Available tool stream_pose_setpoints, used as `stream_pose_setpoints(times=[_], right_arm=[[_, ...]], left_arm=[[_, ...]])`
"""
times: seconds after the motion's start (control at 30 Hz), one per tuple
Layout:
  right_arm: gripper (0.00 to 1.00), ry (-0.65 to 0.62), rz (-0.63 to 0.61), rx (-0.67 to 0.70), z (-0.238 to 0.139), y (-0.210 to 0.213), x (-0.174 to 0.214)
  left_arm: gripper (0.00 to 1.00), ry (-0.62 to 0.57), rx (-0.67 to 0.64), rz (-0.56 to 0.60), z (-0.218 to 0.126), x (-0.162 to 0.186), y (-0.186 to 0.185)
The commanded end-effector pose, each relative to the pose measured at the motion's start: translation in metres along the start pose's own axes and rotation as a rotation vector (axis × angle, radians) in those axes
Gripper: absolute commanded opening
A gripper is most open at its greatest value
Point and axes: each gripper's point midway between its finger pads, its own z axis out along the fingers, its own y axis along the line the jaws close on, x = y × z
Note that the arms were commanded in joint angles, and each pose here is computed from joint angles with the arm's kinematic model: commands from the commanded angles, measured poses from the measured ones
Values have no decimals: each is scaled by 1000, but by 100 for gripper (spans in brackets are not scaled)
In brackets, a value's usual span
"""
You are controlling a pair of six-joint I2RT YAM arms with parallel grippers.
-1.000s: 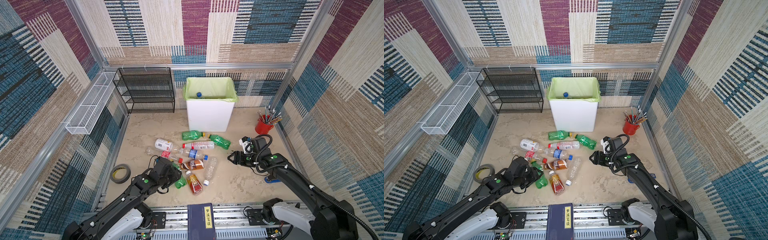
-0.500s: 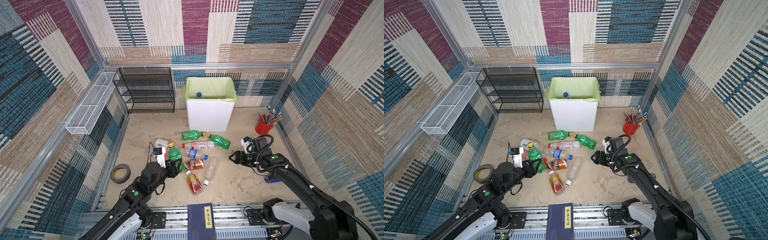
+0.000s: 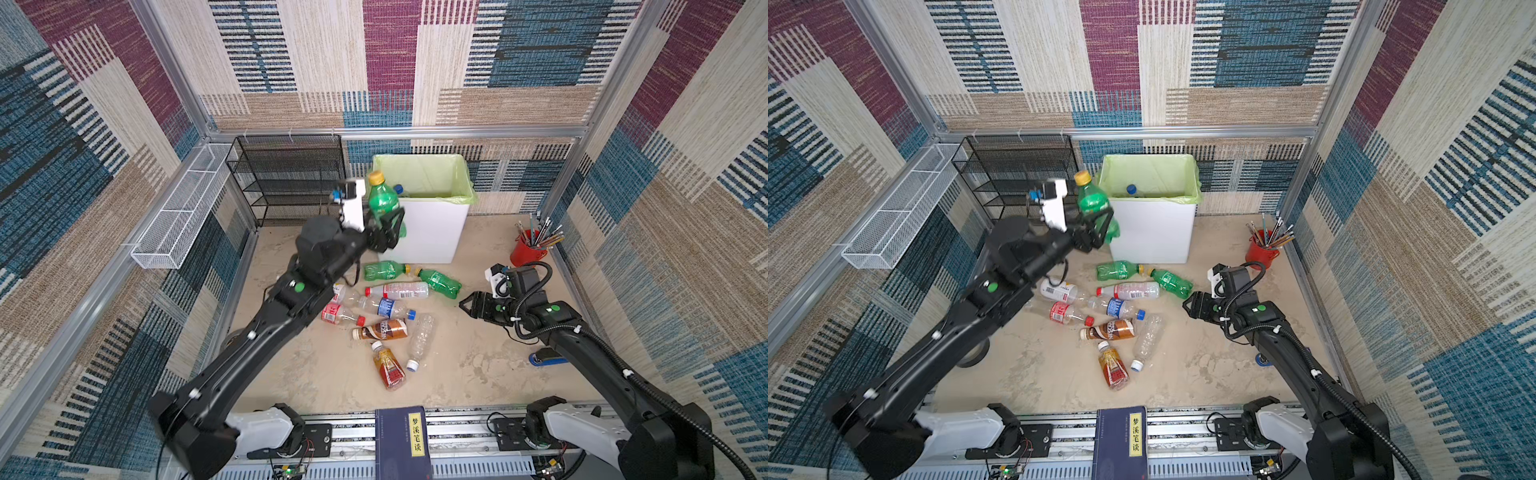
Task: Throw the plastic bottles in the bin
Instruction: 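Open left gripper over the bin to drop the green bottle, then lower left gripper back toward the pile while right lowers onto green Sprite bottle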
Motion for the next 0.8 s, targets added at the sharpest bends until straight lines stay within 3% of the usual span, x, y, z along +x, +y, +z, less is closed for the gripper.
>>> stream_pose_setpoints(times=[0.0, 0.1, 0.17, 0.3, 0.47, 0.77], right_arm=[[70, -20, 17, 2, -3, 0, -3], [70, -34, 51, -1, -7, -3, 2], [70, -27, 74, -18, -7, -3, 8], [70, -28, 80, -30, -10, -1, 12], [71, 35, 104, -46, -1, 0, 18], [72, 110, 155, 78, 18, -26, 26]], left_arm=[[91, -364, 147, 128, -23, -195, -67], [100, -578, 156, 99, -42, -250, -75], [99, -702, 192, 101, -71, -278, -85], [94, -746, 181, 113, -103, -286, -86], [92, -577, 44, 115, -115, -231, -55], [87, -169, -162, -128, -124, -40, 23]])
